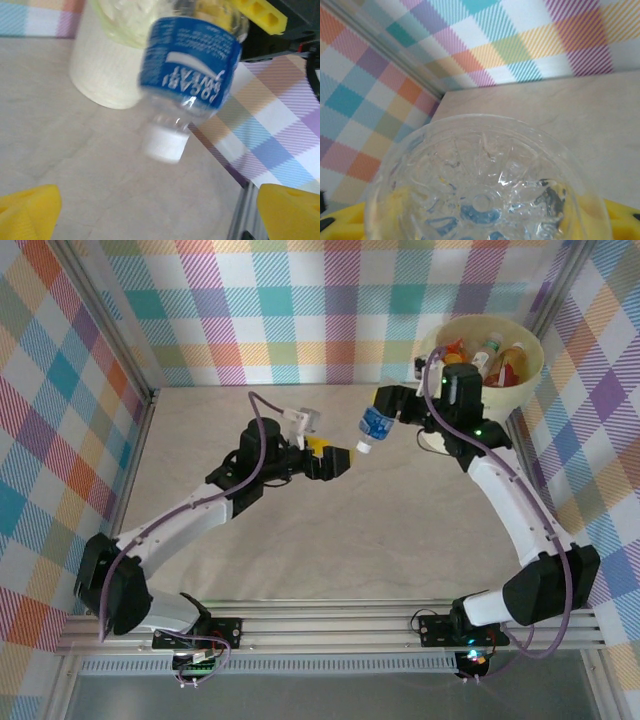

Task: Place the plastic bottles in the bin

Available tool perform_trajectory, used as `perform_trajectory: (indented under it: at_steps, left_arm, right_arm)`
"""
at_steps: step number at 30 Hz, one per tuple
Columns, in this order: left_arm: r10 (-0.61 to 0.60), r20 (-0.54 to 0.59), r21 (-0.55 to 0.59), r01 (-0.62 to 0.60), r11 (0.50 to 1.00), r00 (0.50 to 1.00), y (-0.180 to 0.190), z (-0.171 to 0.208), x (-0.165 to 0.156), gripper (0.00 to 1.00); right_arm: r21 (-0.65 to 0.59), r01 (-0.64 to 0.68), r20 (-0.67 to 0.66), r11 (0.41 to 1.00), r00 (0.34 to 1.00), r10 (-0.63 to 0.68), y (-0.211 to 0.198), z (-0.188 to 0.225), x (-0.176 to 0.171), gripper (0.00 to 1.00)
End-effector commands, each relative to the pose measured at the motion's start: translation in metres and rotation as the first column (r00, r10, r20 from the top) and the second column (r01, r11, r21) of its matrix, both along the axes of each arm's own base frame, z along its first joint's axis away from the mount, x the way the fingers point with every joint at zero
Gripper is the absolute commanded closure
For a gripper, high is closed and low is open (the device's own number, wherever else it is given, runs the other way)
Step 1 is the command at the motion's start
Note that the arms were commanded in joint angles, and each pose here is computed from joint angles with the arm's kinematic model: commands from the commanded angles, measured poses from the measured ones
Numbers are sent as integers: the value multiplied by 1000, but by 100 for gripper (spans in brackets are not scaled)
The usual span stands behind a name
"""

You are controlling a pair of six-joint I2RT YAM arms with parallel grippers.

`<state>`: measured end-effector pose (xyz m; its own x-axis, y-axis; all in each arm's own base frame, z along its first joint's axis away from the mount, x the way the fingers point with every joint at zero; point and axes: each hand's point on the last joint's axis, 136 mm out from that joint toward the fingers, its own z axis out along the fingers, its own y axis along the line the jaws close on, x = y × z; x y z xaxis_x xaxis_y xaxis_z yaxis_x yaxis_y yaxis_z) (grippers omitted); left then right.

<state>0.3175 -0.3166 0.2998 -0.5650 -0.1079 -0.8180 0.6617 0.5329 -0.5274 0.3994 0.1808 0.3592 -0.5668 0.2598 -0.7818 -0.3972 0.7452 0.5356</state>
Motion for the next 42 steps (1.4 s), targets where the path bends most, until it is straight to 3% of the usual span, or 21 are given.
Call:
perform_trajectory:
  at_steps: [1, 10, 16, 21, 29, 35, 42]
  left_arm:
    - [173, 49, 25, -174, 984, 984, 30, 5, 6, 0]
    - [401, 77, 66, -406, 911, 913, 85, -6, 7, 0]
    - [424, 84, 67, -429, 901, 902, 94, -6, 3, 0]
    - [434, 85, 70, -440, 895, 897, 99, -8, 1, 0]
    - [445, 73, 66, -450, 891, 892, 102, -13, 1, 0]
    - [459, 63, 74, -463, 883, 886, 106, -20, 1, 0]
    - [471, 47, 81, -473, 877, 881, 110, -24, 0, 0]
  right_arm:
    - [-78, 98, 122, 992, 989, -88, -33, 37, 0, 61]
    - [-190, 369, 283, 910, 908, -309, -114, 86, 21, 62]
    - [-91, 490, 259, 867, 852, -454, -173, 105, 46, 63]
    - [-78, 610, 278, 788, 773, -571, -213, 110, 68, 63]
    - [-82, 714, 311, 695, 681, -663, -245, 95, 112, 63]
    - [-125, 685, 266, 718, 720, -641, -243, 73, 143, 62]
    - [-161, 558, 122, 814, 830, -545, -219, 33, 163, 57]
